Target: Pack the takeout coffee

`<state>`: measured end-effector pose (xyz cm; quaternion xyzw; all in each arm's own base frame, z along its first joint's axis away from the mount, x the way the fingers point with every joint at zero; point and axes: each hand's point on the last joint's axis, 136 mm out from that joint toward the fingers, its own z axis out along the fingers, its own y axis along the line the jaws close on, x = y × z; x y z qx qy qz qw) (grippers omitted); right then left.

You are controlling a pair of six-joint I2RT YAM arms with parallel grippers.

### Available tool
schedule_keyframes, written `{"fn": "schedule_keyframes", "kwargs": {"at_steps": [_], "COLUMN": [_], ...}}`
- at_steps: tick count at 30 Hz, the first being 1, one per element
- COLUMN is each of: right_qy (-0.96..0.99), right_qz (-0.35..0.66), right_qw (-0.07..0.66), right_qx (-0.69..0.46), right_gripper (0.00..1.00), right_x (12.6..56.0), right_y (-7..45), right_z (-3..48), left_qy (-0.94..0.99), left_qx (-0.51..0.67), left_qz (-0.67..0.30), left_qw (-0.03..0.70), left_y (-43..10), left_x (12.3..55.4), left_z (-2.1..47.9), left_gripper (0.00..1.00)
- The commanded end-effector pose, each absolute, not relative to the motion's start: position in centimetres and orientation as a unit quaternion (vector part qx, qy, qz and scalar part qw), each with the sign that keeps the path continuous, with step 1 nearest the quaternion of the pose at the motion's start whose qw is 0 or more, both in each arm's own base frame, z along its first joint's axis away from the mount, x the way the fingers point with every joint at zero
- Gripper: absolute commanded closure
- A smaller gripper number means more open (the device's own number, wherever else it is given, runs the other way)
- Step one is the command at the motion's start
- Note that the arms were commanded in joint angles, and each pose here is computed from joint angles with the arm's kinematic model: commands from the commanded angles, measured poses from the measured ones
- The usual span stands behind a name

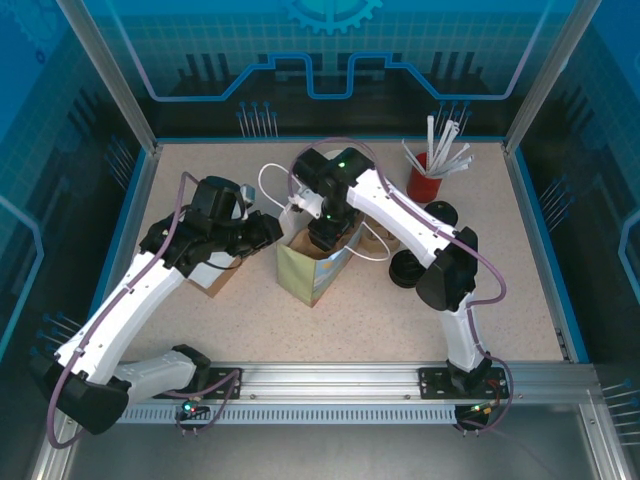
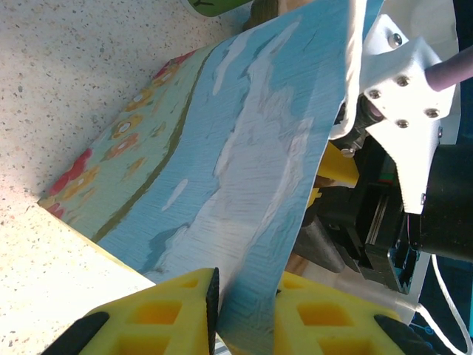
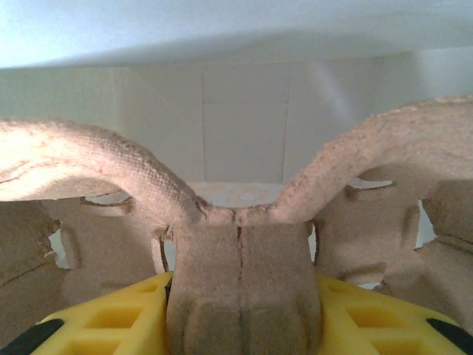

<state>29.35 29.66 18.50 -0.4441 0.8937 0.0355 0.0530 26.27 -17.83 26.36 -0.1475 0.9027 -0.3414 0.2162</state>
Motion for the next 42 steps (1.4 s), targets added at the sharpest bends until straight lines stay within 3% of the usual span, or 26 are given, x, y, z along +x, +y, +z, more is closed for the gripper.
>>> {"fn": "schedule_keyframes", "kwargs": {"at_steps": [1, 42], "right_qy": [0.892, 0.871], "right_qz": [0.016, -0.072], "right_qw": [0.019, -0.066], "right_qx": [-0.451, -0.481], "right_gripper": [0.56, 0.54], "right_x": [28.7, 28.1], "right_y": [29.2, 27.2], "right_z": [17.1, 11.4], "left_qy": [0.895, 0.900], "left_qx": [-0.149, -0.141], "left_qz": [-0.355, -0.326], "left_qw": [0.225, 0.251], "left_y": [-18.3, -17.5], "left_x": [26.5, 25.8], "left_z": [27.9, 28.8], "left_gripper": [0.76, 0.81]}}
